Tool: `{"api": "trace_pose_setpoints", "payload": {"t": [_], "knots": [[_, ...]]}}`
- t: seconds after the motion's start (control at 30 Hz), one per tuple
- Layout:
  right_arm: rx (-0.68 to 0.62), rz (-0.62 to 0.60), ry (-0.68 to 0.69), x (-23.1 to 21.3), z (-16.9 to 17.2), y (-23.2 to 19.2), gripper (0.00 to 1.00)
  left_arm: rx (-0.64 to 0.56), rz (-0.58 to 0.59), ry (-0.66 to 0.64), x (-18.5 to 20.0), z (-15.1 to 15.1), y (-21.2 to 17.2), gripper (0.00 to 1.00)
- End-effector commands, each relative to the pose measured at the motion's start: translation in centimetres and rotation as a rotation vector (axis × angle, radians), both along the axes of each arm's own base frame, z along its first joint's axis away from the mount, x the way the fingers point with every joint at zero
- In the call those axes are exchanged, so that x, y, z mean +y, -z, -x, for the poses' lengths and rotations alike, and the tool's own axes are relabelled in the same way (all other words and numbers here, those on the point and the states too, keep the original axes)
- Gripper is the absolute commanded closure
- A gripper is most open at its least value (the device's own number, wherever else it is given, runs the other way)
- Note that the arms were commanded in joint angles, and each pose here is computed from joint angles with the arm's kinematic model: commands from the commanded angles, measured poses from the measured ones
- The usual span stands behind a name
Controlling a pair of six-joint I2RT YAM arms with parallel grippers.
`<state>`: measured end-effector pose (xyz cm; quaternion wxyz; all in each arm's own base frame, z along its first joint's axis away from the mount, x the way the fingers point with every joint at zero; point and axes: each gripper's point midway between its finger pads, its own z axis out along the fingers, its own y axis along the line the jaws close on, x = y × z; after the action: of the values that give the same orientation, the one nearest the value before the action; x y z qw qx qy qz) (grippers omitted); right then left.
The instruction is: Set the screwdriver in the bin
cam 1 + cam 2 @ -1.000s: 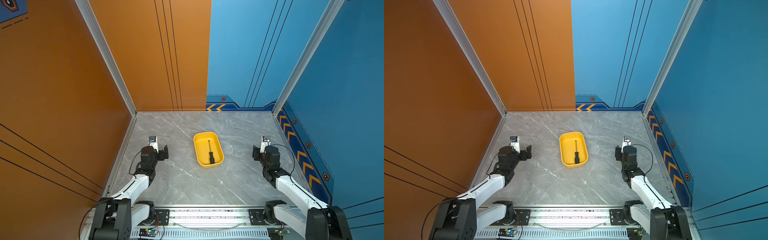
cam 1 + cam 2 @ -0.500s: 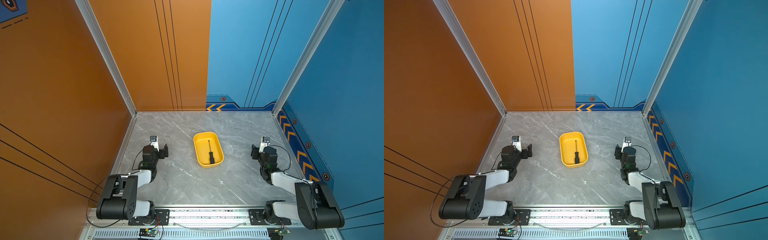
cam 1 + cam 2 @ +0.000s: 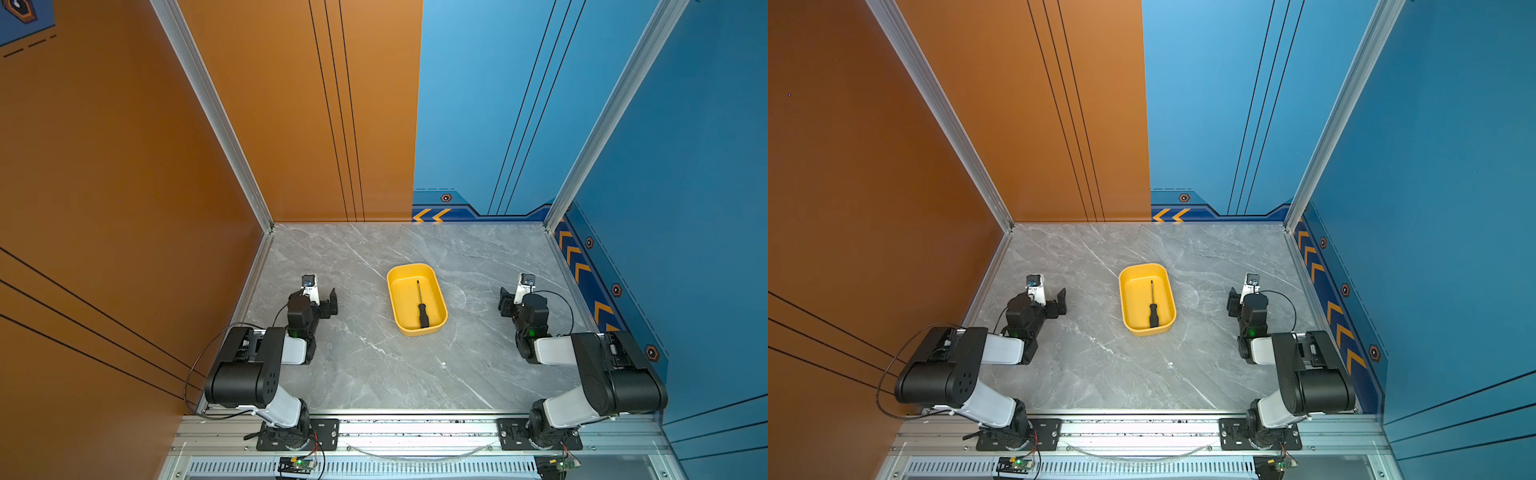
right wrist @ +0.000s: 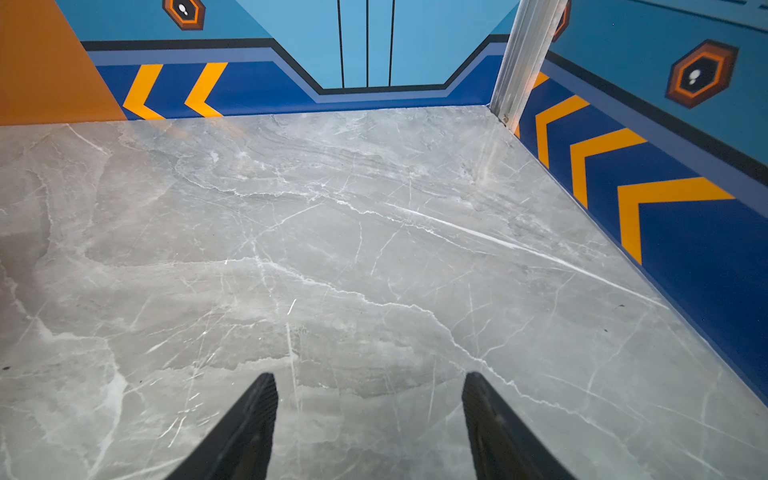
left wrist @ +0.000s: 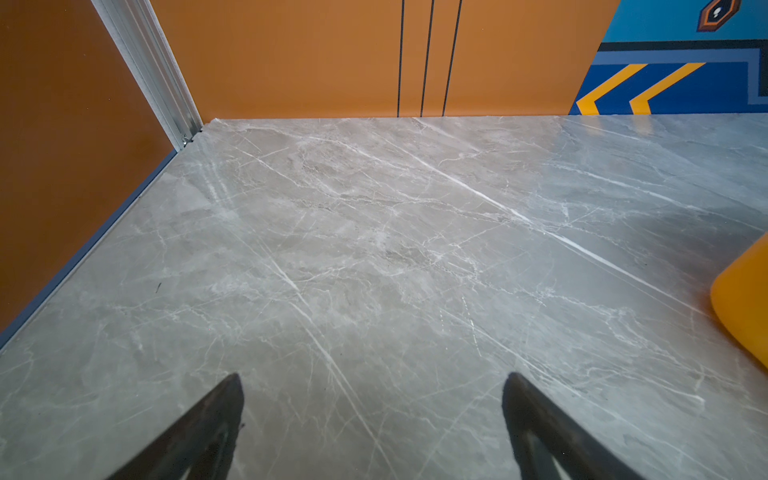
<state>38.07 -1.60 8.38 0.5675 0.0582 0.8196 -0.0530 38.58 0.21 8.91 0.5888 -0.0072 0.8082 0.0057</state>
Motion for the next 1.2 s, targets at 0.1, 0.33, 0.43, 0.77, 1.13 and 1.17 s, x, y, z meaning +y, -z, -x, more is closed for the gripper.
{"api": "trace_pose_setpoints", "payload": {"t": [0.1, 0.33, 0.43, 0.77, 1.13, 1.17], "knots": [[-0.021, -0.006, -0.010, 0.09, -1.28, -0.89, 0.31, 0.045, -0.010, 0.012, 0.16, -1.20, 0.06, 0.02], [-0.019, -0.022, -0.012, -0.09, -1.35, -0.83, 0.18, 0.042, -0.007, 0.012, 0.14, -1.21, 0.03, 0.02], [-0.021, -0.022, -0.013, -0.09, -1.36, -0.89, 0.04, 0.043, -0.006, 0.012, 0.13, -1.19, 0.06, 0.02], [-0.022, -0.023, -0.011, -0.10, -1.40, -0.91, 0.00, 0.043, -0.007, 0.013, 0.10, -1.17, 0.07, 0.02], [-0.022, -0.017, -0.010, -0.05, -1.29, -0.87, 0.00, 0.043, -0.008, 0.012, 0.12, -1.11, 0.07, 0.02], [-0.023, -0.018, -0.010, -0.05, -1.31, -0.90, 0.00, 0.042, -0.008, 0.012, 0.13, -1.14, 0.05, 0.02]]}}
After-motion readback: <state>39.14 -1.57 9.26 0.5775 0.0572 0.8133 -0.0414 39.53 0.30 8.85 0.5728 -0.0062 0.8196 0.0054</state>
